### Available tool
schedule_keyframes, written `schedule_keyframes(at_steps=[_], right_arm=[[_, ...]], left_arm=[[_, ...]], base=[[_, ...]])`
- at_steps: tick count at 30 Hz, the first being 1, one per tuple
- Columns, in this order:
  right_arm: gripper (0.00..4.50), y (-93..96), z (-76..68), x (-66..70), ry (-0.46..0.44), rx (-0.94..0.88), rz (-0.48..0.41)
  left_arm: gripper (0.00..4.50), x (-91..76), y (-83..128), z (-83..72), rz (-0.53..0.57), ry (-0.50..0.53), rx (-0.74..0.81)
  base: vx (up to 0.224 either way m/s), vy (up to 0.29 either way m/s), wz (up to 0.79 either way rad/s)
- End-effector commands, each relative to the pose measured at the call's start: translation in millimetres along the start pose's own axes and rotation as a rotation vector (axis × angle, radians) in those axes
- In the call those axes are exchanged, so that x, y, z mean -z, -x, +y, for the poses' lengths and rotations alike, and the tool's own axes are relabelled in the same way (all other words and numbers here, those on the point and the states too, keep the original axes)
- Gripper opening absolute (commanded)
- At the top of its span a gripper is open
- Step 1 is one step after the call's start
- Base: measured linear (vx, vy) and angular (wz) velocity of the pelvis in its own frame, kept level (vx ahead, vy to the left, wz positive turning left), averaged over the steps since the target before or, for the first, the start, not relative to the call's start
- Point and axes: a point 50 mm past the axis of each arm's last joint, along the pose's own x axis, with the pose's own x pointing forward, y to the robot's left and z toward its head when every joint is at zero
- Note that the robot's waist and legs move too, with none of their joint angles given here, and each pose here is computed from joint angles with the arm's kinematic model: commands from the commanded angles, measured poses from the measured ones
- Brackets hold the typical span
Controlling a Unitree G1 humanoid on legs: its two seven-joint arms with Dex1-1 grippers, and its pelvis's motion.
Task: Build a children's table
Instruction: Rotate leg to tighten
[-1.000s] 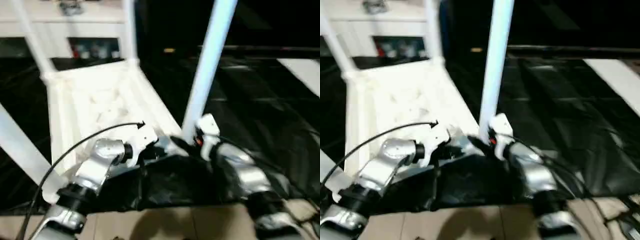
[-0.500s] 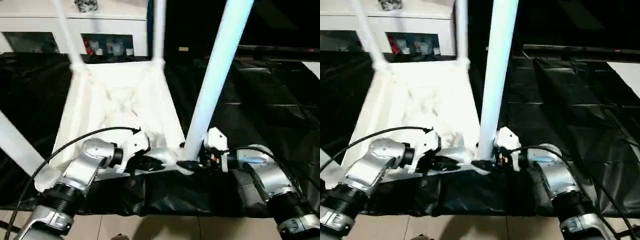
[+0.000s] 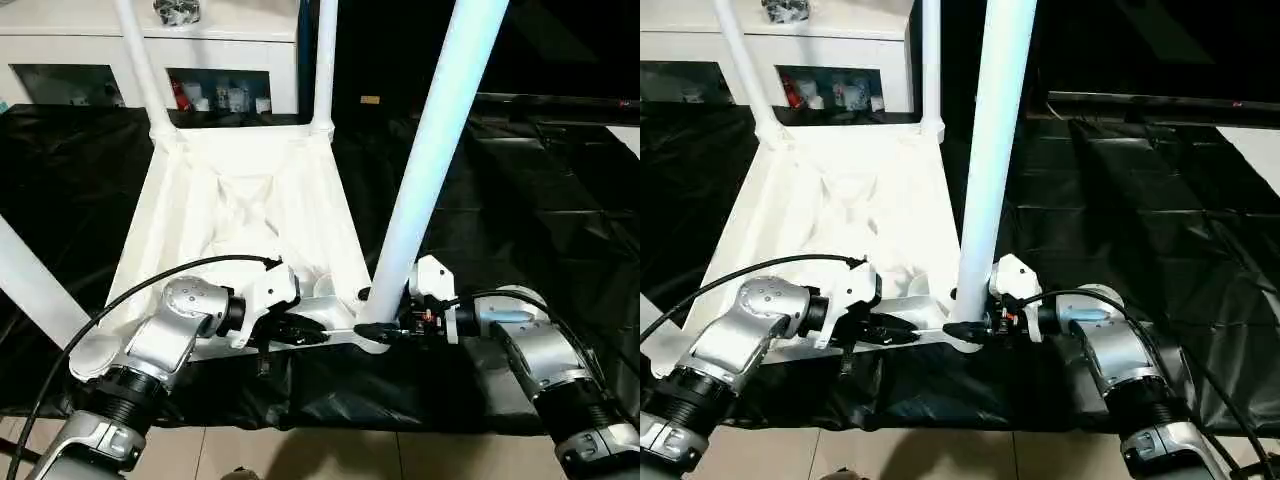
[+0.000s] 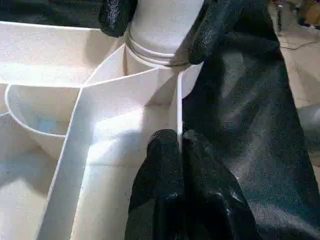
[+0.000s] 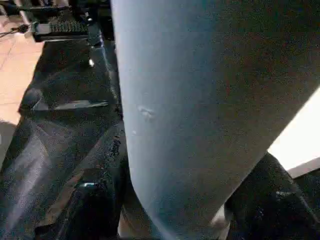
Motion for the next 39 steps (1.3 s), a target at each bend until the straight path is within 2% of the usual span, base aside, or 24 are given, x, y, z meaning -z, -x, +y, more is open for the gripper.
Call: schedule_keyframes(at_steps=[1, 3, 4, 6, 9, 10, 12, 13, 15, 16, 17, 21, 25, 26, 27, 29, 30, 39], right_arm=[[2.40, -24.4, 2.1, 14.4, -0.061, 0.136, 0.049], [2.40, -33.1, -2.9, 17.1, -0.105, 0.268, 0.045], [2.38, -33.6, -3.1, 17.2, -0.108, 0.274, 0.045], [2.27, -46.1, -6.6, 18.2, -0.174, 0.410, 0.035], [2.21, -60.9, -8.5, 15.8, -0.221, 0.526, 0.040], [2.21, -67.5, -10.3, 13.8, -0.266, 0.576, 0.037], [2.21, -75.0, -11.2, 10.2, -0.315, 0.605, 0.025], [2.21, -82.3, -11.1, 4.4, -0.327, 0.612, -0.002], [2.21, -87.8, -8.9, -2.5, -0.314, 0.581, -0.040], [2.60, -89.7, -7.4, -4.9, -0.308, 0.561, -0.056], [2.60, -89.5, -6.8, -5.9, -0.310, 0.551, -0.069], [3.01, -81.1, -6.2, -5.4, -0.323, 0.510, -0.100], [3.23, -68.1, -6.3, -2.3, -0.278, 0.445, -0.089], [3.39, -68.1, -6.3, -2.3, -0.278, 0.445, -0.089], [3.39, -58.7, -5.9, 1.3, -0.229, 0.399, -0.062], [3.39, -51.7, -5.1, 3.6, -0.196, 0.359, -0.042], [3.39, -40.0, -2.6, 6.5, -0.147, 0.277, -0.016], [3.39, -9.3, 3.8, 11.7, -0.027, 0.051, 0.049]], left_arm=[[0.00, -11.9, -17.7, 5.7, -0.040, 0.005, -0.096], [0.00, -14.8, -25.3, 7.8, -0.043, 0.019, -0.147], [0.00, -15.0, -25.7, 7.9, -0.044, 0.020, -0.149], [0.00, -20.8, -36.9, 9.3, -0.054, 0.038, -0.204], [0.00, -27.6, -50.6, 11.7, -0.062, 0.063, -0.283], [0.00, -31.1, -57.1, 12.1, -0.066, 0.074, -0.312], [0.00, -35.0, -63.5, 12.0, -0.071, 0.079, -0.333], [0.00, -38.3, -68.5, 10.6, -0.075, 0.072, -0.327], [0.00, -40.7, -70.6, 9.0, -0.083, 0.062, -0.307], [0.00, -41.3, -70.8, 8.6, -0.086, 0.061, -0.302], [0.00, -41.2, -69.6, 8.0, -0.087, 0.048, -0.289], [0.00, -37.0, -61.5, 5.0, -0.092, 0.018, -0.237], [0.00, -33.5, -53.2, 3.7, -0.097, 0.006, -0.200], [0.00, -33.5, -53.2, 3.7, -0.097, 0.006, -0.200], [0.00, -31.8, -48.0, 1.6, -0.102, 0.001, -0.153], [0.00, -30.8, -44.2, 0.0, -0.106, -0.007, -0.119], [0.00, -29.4, -38.0, -3.6, -0.115, -0.027, -0.052], [0.00, -18.0, -14.6, -13.2, -0.069, -0.035, 0.144]], base=[[0.000, 0.000, 0.00], [0.000, 0.000, 0.00], [-0.057, -0.003, -0.02], [-0.028, -0.001, -0.01], [0.000, 0.000, 0.00], [0.000, 0.000, 0.00], [0.000, 0.000, 0.00], [0.000, 0.000, 0.00], [0.000, 0.000, 0.00], [0.000, 0.000, 0.00], [0.000, 0.000, 0.00], [0.000, 0.000, 0.00], [0.000, 0.000, 0.00], [0.000, 0.000, 0.00], [0.000, 0.000, 0.00], [0.000, 0.000, 0.00], [0.058, -0.013, 0.02], [0.032, -0.003, 0.01]])
